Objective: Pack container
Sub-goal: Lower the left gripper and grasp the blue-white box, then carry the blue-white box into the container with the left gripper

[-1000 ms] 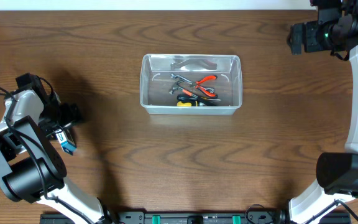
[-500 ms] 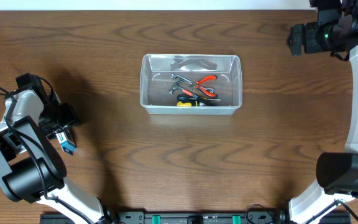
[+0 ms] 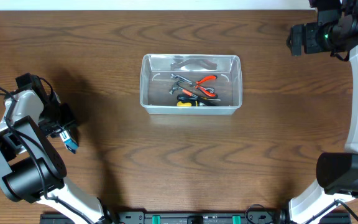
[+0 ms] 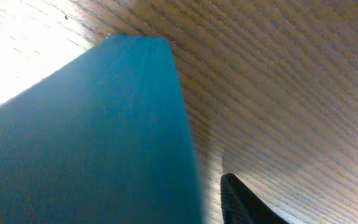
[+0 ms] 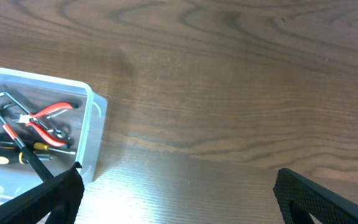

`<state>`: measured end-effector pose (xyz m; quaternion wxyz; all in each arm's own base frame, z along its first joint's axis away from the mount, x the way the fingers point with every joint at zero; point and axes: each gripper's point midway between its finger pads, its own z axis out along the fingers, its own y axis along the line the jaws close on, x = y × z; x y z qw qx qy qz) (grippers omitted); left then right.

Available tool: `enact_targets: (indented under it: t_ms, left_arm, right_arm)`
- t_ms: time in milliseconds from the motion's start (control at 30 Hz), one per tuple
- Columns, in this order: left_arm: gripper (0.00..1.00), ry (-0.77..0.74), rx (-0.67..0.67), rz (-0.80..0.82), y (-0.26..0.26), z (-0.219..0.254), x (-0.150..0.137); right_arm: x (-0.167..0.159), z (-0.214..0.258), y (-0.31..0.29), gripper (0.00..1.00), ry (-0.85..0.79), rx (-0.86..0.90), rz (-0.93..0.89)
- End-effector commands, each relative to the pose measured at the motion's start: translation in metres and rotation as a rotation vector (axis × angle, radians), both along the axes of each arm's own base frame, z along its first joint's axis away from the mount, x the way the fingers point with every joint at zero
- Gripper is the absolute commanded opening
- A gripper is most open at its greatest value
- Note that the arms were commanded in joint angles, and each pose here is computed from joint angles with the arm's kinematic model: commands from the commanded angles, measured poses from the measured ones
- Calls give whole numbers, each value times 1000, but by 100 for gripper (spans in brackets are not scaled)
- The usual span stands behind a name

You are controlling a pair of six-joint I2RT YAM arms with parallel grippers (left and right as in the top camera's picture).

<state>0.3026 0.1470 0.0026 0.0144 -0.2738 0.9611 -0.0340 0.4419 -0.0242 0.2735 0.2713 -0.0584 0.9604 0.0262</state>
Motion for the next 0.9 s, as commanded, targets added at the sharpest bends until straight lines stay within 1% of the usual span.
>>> enact_targets:
  t_ms: [0,67,167,300,367,433,467,533,633,767,867]
  left_arm:
    - [37,24,-16,-3,-2,-7,-6]
    - [34,23,-16,-3,-2,-7,-6]
    - [24,21,-15,-2,-2,-7,-5]
    - [21,10,-9,17,-1,-1,-3]
    - [18,-2,-3,27,0,9,-2]
    - [18,-19,4,30,0,23,1]
    - [14,-33,12,26,0,34,3]
    - [11,-64,27,15,-2,55,6]
    - [8,-128,61,-57,-12,97,12]
    - [6,-235,119,-256,-43,158,23]
    - [6,-337,170,-468,-79,197,36]
  right_arm:
    - [0,2,-2,99,-4,-10,0]
    - [0,2,-2,99,-4,-10,0]
    - [0,2,-2,99,-4,-10,0]
    - [0,2,-2,99,-5,-10,0]
    - [0,2,-2,99,-4,-10,0]
    - [0,2,-2,99,-4,-10,0]
    - [0,2,-2,99,-4,-10,0]
    - [0,2,-2,99,-4,-10,0]
    - [0,2,-2,99,-5,-10,0]
    - [0,2,-1,99,-5,-9,2]
    - [0,2,0,99,-5,-9,6]
